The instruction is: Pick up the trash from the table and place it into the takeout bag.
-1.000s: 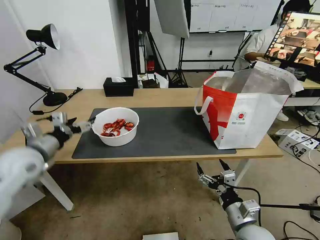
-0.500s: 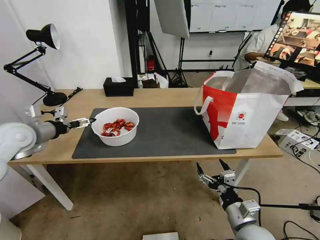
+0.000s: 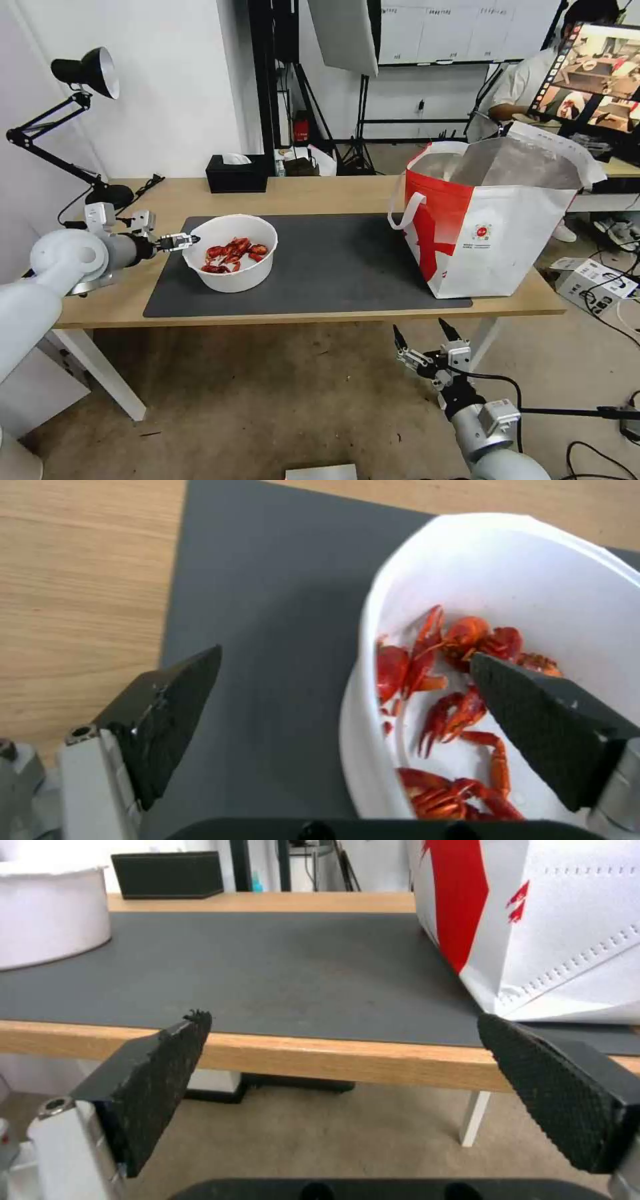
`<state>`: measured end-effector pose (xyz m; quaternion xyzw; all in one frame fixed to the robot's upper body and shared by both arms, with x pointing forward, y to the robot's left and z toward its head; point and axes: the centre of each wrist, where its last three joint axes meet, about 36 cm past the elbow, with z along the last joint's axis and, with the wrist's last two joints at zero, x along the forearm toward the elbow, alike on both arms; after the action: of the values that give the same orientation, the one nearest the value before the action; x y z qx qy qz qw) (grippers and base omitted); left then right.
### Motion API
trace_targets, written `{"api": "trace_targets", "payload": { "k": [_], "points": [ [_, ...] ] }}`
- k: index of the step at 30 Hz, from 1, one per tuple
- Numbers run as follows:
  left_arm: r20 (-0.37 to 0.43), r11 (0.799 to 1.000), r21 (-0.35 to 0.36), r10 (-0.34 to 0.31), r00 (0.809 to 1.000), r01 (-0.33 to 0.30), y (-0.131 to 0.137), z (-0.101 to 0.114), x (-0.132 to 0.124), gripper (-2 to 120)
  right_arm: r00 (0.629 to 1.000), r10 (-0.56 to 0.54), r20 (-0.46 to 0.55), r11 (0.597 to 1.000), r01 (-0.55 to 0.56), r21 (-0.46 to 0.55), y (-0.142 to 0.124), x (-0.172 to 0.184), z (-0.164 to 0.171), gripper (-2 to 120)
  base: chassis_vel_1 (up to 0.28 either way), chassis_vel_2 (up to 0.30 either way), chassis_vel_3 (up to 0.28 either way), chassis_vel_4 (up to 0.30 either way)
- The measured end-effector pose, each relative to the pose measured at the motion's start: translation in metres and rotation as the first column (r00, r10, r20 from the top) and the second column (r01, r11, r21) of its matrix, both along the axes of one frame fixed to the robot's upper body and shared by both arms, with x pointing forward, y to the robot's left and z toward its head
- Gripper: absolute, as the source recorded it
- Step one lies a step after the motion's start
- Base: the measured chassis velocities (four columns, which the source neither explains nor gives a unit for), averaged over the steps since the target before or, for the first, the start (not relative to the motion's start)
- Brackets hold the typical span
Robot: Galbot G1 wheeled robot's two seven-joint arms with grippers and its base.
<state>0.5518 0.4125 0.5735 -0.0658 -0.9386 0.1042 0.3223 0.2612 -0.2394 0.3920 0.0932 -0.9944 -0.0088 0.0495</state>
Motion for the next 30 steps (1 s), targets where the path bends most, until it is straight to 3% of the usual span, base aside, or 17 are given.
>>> {"api": "trace_targets", "payload": {
  "k": [15,30],
  "points": [
    [-0.076,0.999,0.054,0.002,0.997,0.002,-0.022,-0.013,0.026,99,1.0,0.0,0.0,1.0,0.0,0.0,0.0,0.0,0.0,100,0.0,0.0,0.0,0.0],
    [-0.087,0.997,0.071,0.018,0.996,-0.012,-0.025,-0.016,0.027,49,1.0,0.0,0.0,1.0,0.0,0.0,0.0,0.0,0.0,100,0.0,0.0,0.0,0.0]
  ]
}}
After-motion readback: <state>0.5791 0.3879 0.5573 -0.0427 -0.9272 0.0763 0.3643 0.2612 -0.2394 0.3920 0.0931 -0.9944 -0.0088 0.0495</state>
